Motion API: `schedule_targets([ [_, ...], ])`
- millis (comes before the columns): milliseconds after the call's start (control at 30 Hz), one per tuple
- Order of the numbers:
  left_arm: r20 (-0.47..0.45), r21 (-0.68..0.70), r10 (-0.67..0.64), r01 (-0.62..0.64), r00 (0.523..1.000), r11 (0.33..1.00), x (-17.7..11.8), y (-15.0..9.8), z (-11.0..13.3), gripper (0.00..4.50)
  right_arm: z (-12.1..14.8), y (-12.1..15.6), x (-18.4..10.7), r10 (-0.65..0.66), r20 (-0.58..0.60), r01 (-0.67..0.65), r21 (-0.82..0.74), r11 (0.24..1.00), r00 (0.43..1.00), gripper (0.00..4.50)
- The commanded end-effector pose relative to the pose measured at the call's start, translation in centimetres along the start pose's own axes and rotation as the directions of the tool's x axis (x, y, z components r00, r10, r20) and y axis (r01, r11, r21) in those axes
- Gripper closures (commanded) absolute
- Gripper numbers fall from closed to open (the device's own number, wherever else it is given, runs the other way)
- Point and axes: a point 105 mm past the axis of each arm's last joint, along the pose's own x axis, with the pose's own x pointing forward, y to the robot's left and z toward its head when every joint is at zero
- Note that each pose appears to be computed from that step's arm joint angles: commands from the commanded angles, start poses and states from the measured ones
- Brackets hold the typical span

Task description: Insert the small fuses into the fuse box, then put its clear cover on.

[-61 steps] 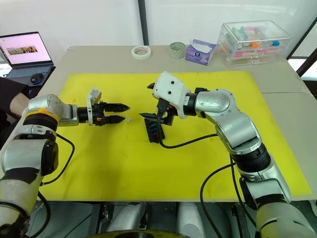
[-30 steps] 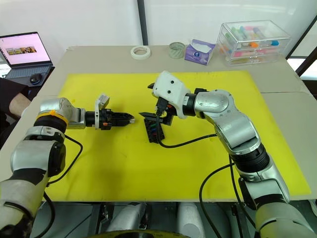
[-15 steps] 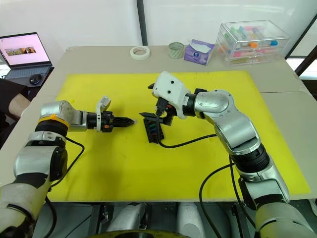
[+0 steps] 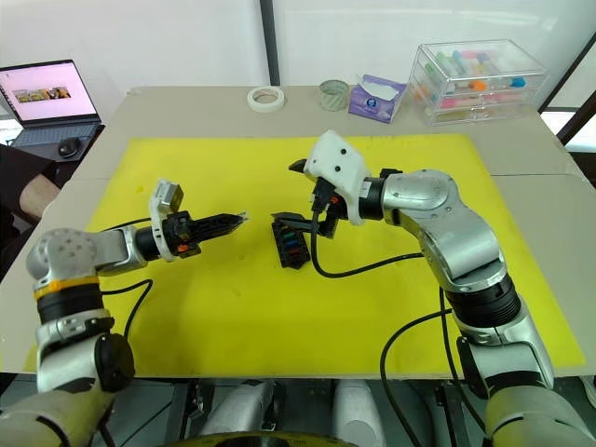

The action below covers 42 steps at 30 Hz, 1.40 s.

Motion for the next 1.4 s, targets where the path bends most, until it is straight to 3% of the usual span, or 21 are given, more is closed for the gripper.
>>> schedule_targets([
  [33, 0.062, 0.229, -0.057, 0.041, 0.996, 0.973, -0.6, -3.6, 0.6, 4.48, 1.6, -0.4, -1.7, 0.02, 0.106, -0.04, 0.187, 0.982, 0.994, 0.0],
  [133, -0.058, 0.32, -0.113, 0.126, 0.992, 0.939, -0.3, -5.8, -1.1, 4.48, 1.8, -0.1, -2.7, 0.083, 0.141, -0.123, 0.303, 0.945, 0.986, 0.0],
  [267, -0.123, 0.436, -0.183, 0.219, 0.975, 0.873, 0.0, -8.2, -1.3, 4.48, 1.2, 0.6, -3.8, 0.175, 0.126, -0.209, 0.365, 0.907, 0.977, 0.0],
  [533, -0.14, 0.612, -0.247, 0.28, 0.959, 0.739, 0.9, -9.9, -1.7, 4.48, 1.9, 1.4, -3.3, 0.216, 0.162, -0.264, 0.4, 0.877, 0.963, 0.0],
  [633, -0.12, 0.628, -0.265, 0.28, 0.957, 0.726, 1.3, -10.1, -1.6, 4.5, 2.2, 2.0, -2.6, 0.195, 0.206, -0.267, 0.419, 0.868, 0.959, 0.19],
  [700, -0.117, 0.633, -0.273, 0.283, 0.955, 0.721, 1.4, -10.1, -1.8, 4.5, 2.2, 2.4, -2.4, 0.196, 0.219, -0.274, 0.423, 0.864, 0.956, 0.61],
  [800, -0.097, 0.638, -0.29, 0.283, 0.952, 0.716, 1.7, -10.4, -1.6, 4.5, 2.2, 2.7, -2.3, 0.185, 0.222, -0.267, 0.431, 0.862, 0.957, 1.64],
  [1400, -0.034, 0.615, -0.343, 0.29, 0.939, 0.734, 2.8, -11.1, -1.0, 4.5, 3.3, 3.6, -1.9, 0.124, 0.321, -0.286, 0.526, 0.801, 0.939, 1.64],
])
